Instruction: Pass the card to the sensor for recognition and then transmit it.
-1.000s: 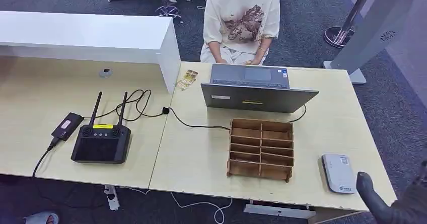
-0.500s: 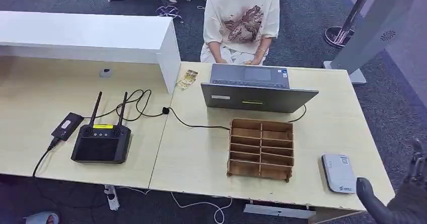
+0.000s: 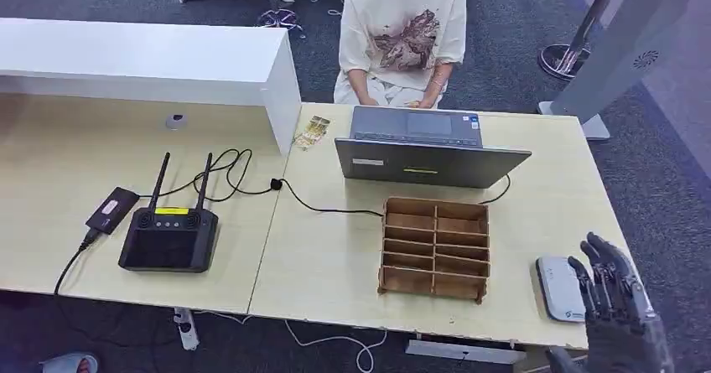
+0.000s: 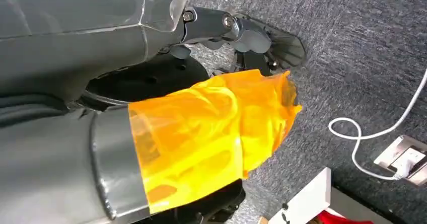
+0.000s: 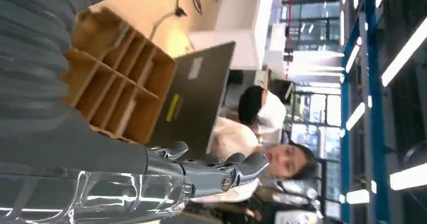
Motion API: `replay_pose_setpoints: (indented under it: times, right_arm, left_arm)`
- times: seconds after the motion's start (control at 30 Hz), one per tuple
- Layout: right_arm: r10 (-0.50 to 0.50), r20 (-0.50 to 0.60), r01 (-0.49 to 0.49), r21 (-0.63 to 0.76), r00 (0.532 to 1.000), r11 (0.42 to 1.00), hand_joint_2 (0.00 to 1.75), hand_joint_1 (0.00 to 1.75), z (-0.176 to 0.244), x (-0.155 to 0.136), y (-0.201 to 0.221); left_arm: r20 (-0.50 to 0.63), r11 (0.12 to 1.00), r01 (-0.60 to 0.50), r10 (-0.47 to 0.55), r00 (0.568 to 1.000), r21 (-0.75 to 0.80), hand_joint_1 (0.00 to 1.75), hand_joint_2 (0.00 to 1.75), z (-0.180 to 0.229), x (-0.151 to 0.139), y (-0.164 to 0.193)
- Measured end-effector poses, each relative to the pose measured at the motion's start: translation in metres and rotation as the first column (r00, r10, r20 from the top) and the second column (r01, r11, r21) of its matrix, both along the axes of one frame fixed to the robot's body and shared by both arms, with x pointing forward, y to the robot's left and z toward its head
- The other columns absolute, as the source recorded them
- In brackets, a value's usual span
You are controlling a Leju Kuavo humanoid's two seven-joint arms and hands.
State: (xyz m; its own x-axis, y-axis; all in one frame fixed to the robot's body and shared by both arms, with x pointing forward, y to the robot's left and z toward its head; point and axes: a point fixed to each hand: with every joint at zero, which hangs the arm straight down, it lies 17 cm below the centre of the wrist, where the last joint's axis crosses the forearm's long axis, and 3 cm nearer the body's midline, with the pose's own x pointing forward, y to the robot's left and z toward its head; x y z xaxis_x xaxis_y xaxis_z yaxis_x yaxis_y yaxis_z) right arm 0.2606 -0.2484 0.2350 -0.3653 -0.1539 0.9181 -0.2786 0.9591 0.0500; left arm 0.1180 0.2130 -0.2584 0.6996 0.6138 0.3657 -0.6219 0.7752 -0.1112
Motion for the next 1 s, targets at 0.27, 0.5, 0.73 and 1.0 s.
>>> replay_pose_setpoints:
  times: [0.27, 0.5, 0.73, 1.0]
  right_arm:
    - [0.053, -0.075, -0.053, 0.005, 0.996, 0.999, 1.75, 0.0, -0.023, -0.006, 0.003]
    - [0.082, -0.106, -0.082, 0.001, 0.991, 0.997, 1.75, 0.0, -0.032, -0.008, 0.008]
    - [-0.15, -0.105, 0.114, -0.288, 0.983, 0.951, 1.75, 0.0, -0.057, 0.012, -0.01]
    - [-0.454, 0.25, 0.493, -0.663, 0.855, 0.563, 1.75, 0.0, -0.033, 0.049, -0.027]
  left_arm:
    - [0.001, 1.0, 0.004, -0.004, 1.0, 0.0, 0.0, 0.0, 0.0, 0.0, 0.0]
    - [0.001, 1.0, 0.004, -0.004, 1.0, 0.0, 0.0, 0.0, 0.0, 0.0, 0.0]
    - [-0.004, 1.0, -0.006, 0.006, 1.0, 0.0, 0.0, 0.0, 0.0, -0.001, 0.001]
    - [-0.006, 1.0, -0.023, 0.023, 1.0, -0.001, 0.0, 0.0, 0.0, -0.001, 0.001]
